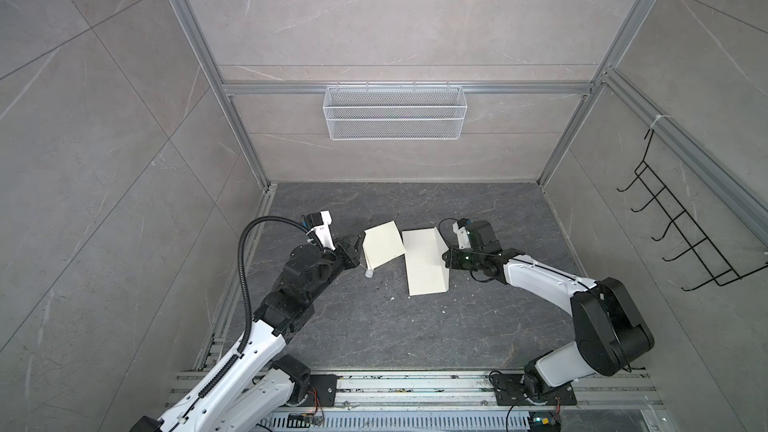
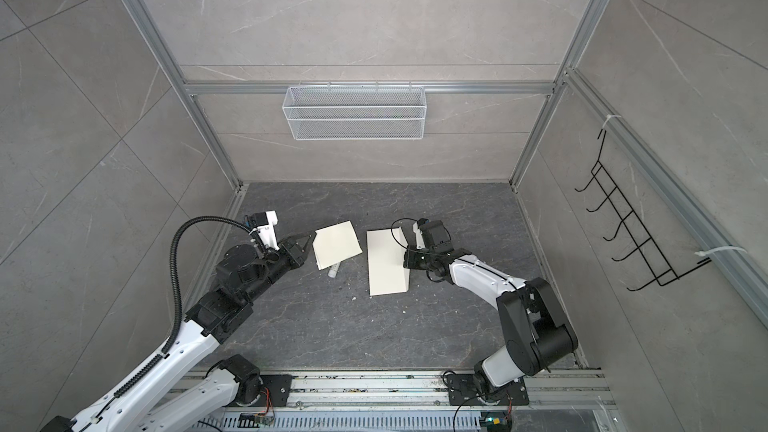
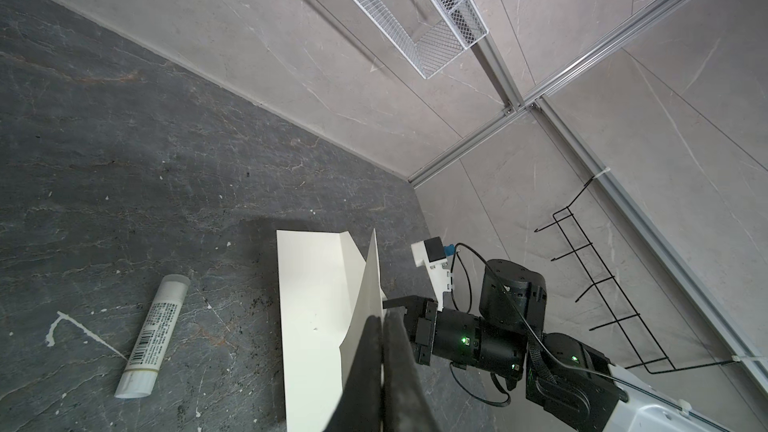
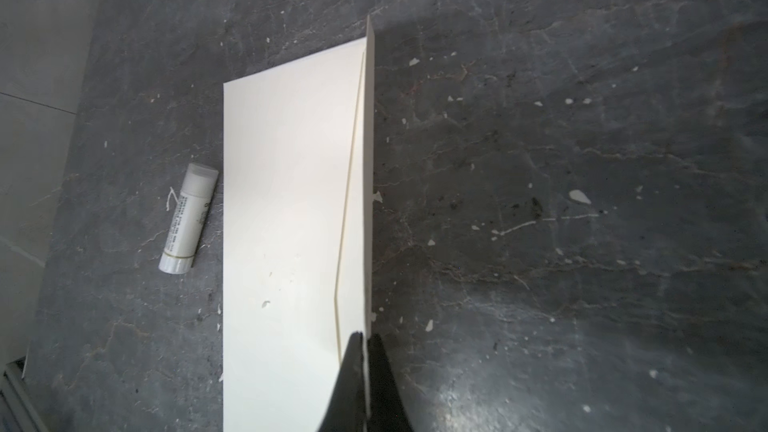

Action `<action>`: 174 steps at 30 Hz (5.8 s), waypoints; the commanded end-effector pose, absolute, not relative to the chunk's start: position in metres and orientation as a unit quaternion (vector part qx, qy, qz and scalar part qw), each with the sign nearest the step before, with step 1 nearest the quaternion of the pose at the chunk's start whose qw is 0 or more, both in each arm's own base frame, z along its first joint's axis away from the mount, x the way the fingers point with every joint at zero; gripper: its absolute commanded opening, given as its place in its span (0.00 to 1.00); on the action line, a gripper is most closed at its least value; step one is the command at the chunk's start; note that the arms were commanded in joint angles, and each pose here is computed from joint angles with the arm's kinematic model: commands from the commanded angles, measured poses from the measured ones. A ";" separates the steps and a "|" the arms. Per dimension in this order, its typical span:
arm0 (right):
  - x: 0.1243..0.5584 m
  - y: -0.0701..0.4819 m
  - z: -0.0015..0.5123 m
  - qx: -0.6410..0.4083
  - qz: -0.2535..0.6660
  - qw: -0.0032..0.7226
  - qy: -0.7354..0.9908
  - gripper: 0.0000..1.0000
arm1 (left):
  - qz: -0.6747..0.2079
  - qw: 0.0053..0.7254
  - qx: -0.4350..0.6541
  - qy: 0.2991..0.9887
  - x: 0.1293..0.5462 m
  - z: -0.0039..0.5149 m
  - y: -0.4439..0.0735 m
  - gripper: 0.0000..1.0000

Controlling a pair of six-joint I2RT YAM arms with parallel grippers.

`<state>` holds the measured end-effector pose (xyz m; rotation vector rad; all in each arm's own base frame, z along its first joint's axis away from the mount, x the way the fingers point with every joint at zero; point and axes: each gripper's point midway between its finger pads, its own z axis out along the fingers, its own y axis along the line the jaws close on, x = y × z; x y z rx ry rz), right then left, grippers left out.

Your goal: Place the letter into the envelope and seal it

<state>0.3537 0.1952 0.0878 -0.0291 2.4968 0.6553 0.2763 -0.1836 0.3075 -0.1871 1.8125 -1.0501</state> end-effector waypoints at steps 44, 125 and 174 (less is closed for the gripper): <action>0.315 0.231 0.269 0.185 0.554 0.384 0.715 0.99 | -0.567 0.434 -0.233 0.660 0.304 0.325 -0.193 0.00; 0.359 0.186 0.227 -0.001 0.320 0.368 0.873 0.00 | -0.404 0.350 -0.004 0.845 0.286 0.202 -0.296 0.70; 0.401 0.147 0.132 -0.032 0.121 0.337 0.933 0.00 | -0.270 0.198 -0.075 0.939 0.288 0.012 -0.330 0.10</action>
